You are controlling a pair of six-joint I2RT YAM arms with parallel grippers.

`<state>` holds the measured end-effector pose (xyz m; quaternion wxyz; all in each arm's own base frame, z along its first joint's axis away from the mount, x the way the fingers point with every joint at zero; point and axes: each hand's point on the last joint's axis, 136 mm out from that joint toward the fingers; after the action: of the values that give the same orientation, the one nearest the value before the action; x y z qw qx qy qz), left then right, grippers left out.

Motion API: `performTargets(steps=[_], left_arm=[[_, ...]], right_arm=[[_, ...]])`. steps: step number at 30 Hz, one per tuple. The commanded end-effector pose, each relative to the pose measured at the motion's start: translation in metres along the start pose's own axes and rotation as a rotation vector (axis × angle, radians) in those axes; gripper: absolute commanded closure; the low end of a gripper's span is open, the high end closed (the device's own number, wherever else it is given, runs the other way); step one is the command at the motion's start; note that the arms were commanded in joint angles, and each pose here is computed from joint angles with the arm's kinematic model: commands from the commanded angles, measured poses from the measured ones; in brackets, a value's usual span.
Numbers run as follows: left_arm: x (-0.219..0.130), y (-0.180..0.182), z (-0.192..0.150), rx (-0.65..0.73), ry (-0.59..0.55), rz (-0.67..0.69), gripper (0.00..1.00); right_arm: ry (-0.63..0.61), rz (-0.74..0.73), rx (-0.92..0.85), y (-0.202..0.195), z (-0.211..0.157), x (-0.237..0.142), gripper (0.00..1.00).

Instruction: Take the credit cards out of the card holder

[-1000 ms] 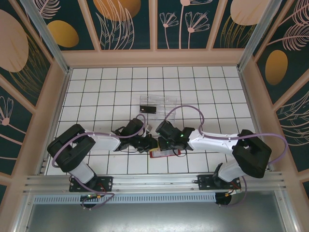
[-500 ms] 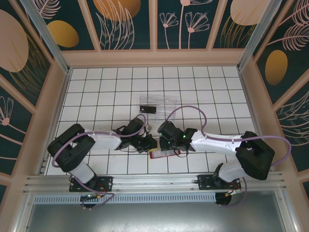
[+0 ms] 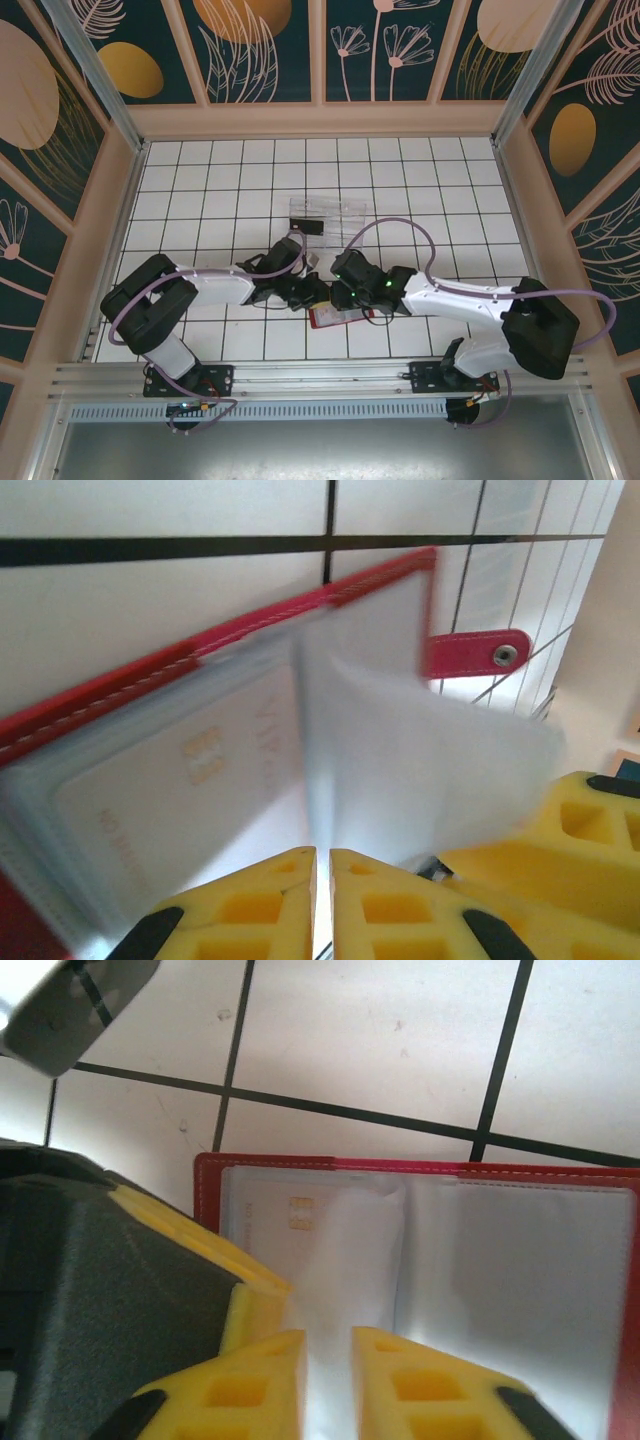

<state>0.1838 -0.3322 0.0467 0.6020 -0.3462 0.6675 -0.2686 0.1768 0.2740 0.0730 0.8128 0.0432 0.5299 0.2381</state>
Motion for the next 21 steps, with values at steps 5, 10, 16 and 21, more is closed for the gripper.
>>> performTargets(steps=[5,10,16,21], left_arm=[[0.010,-0.016,0.001,0.044,0.043,-0.012,0.87],[0.022,-0.022,0.006,0.067,0.055,0.009,0.87],[0.040,-0.034,0.010,0.098,0.069,0.025,0.86],[0.059,-0.029,0.007,0.104,0.091,0.060,0.85]], right_arm=[[-0.122,-0.068,0.076,-0.020,0.021,-0.029,0.67],[-0.198,-0.139,0.113,-0.042,0.033,-0.052,0.64],[-0.254,-0.162,0.171,-0.064,0.038,-0.070,0.63],[-0.261,-0.150,0.189,-0.073,0.038,-0.073,0.63]])
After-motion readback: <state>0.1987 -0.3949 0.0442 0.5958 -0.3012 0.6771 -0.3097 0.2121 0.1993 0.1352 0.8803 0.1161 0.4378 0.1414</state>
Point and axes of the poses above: each hand's point on the last joint's axis, 136 mm out from that joint toward the fingers, its own x axis out along the fingers, its own y axis along the line the jaws close on, z = x × y, and after that the axes turned 4 degrees about -x, right-handed
